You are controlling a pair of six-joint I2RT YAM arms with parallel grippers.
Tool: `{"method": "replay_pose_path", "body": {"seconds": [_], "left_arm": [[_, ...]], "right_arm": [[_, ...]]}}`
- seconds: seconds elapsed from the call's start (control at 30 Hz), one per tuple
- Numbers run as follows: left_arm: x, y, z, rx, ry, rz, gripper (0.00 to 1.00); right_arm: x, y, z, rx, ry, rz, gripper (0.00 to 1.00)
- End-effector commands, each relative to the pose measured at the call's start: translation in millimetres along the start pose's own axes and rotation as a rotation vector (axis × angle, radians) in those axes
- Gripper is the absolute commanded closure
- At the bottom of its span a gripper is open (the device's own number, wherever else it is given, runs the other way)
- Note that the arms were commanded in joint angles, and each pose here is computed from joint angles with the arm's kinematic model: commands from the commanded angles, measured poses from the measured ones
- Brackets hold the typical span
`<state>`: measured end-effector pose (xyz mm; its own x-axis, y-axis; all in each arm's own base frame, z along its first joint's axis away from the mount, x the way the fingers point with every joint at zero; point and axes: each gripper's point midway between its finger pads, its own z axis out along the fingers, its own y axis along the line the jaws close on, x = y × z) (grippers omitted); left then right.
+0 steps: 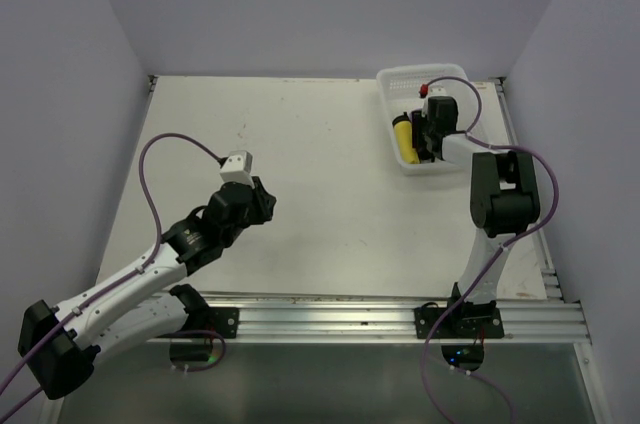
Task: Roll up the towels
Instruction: Place the rolled towel into the container
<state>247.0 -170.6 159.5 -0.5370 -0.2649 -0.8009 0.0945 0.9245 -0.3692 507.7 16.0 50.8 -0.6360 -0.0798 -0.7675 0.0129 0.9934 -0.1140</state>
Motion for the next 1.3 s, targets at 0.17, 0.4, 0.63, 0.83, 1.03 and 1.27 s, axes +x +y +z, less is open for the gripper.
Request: {"method": "replay_pose_path", "body": {"seconds": [0.17, 0.4, 0.63, 0.83, 1.03, 1.27], "left_arm": [[-29, -5, -13, 0.006, -0.069, -0.012, 0.69], [-45, -10, -24, 0.013, -0.089, -0.021, 0.69], [-65, -2, -37, -0.037, -0.141, -0.014, 0.67], [-81, 17, -39, -0.201, -0.142, 0.058, 0.34], [-109, 28, -56, -0.295, -0.204, 0.076, 0.14], [-125, 52, -70, -0.398, -0.295, 0.188, 0.01]], "right_arm": [[-47, -15, -38, 0.046, -0.058, 0.020, 0.46], [-75, -17, -65, 0.029, -0.102, 0.028, 0.45], [-116, 0, -115, -0.089, -0.175, 0.140, 0.29], [-114, 20, -187, -0.189, -0.164, 0.253, 0.01], [-54, 52, -242, -0.279, -0.149, 0.303, 0.01], [16, 58, -277, -0.321, -0.096, 0.309, 0.01]]}}
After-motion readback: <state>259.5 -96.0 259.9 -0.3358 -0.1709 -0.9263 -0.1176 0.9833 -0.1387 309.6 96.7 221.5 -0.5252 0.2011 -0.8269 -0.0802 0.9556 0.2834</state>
